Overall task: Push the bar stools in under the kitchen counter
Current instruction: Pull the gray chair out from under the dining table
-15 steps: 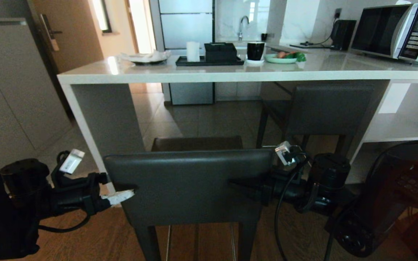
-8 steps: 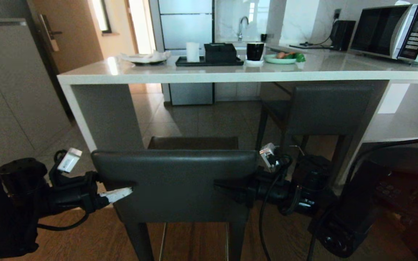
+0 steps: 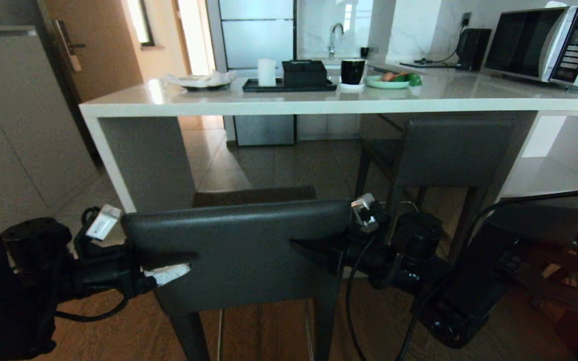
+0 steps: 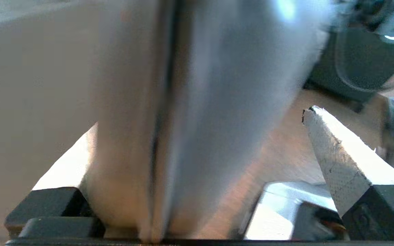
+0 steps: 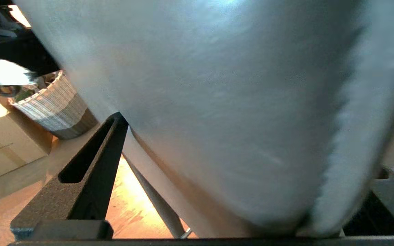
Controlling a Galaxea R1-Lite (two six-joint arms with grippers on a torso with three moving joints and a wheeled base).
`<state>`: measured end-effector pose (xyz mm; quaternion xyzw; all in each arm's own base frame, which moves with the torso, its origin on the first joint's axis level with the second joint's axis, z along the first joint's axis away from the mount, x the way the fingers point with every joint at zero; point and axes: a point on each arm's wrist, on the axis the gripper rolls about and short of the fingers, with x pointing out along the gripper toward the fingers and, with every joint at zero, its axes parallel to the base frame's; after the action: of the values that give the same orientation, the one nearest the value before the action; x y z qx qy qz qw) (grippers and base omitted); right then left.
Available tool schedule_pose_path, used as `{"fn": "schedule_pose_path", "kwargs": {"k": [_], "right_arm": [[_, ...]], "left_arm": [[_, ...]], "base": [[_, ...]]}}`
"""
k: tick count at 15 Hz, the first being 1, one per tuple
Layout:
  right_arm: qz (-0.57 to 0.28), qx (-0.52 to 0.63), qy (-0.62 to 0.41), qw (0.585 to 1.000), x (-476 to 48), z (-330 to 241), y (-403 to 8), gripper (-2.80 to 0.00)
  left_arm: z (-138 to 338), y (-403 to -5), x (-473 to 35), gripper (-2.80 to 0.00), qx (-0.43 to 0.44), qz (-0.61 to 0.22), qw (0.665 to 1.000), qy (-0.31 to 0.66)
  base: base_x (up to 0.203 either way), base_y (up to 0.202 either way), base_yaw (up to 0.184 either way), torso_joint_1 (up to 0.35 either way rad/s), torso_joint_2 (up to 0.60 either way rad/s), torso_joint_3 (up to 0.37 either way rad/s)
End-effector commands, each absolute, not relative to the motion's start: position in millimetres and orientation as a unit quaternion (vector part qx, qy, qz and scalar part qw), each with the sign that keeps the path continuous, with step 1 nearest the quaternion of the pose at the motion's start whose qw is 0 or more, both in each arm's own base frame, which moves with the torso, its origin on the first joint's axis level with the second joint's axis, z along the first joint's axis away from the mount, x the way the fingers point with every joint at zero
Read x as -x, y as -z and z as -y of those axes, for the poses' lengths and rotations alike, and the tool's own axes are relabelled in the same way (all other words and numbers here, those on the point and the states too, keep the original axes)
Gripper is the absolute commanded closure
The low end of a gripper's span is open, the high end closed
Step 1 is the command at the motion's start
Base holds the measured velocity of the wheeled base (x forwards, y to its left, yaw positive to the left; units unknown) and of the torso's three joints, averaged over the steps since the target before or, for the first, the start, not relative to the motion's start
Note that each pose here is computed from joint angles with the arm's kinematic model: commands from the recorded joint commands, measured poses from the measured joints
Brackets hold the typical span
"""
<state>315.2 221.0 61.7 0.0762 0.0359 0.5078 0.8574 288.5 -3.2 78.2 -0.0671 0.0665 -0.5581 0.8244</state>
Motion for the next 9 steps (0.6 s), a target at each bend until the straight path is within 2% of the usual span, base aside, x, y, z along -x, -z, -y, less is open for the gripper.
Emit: {"fn": "schedule_pose_path", "kwargs": {"k": [1, 5, 9], "right_arm": [[-0.035, -0.077, -0.519, 0.851, -310.4, -227.0, -62.0, -2.80], [-0.034, -0.075, -0.533, 0.842, -298.8, -234.5, -66.5, -2.80], [-0.031, -0.074, -0.533, 0.842, -299.8, -235.1, -67.3, -2.80]], "left_arm": [[3.3, -80.8, -289.6, -2.80, 0.063, -0.060, 0.824, 0.561], [-21.8, -75.6, -302.8, -2.80, 0.067, -0.057, 0.853, 0.515], [-27.1, -74.5, -305.1, -2.80, 0.069, -0.057, 0.857, 0.508]], "base": [[0.000, 0.000, 0.000, 0.000, 0.00, 0.000], [0.000, 0.000, 0.000, 0.000, 0.00, 0.000], [0.000, 0.000, 0.000, 0.000, 0.00, 0.000]]}}
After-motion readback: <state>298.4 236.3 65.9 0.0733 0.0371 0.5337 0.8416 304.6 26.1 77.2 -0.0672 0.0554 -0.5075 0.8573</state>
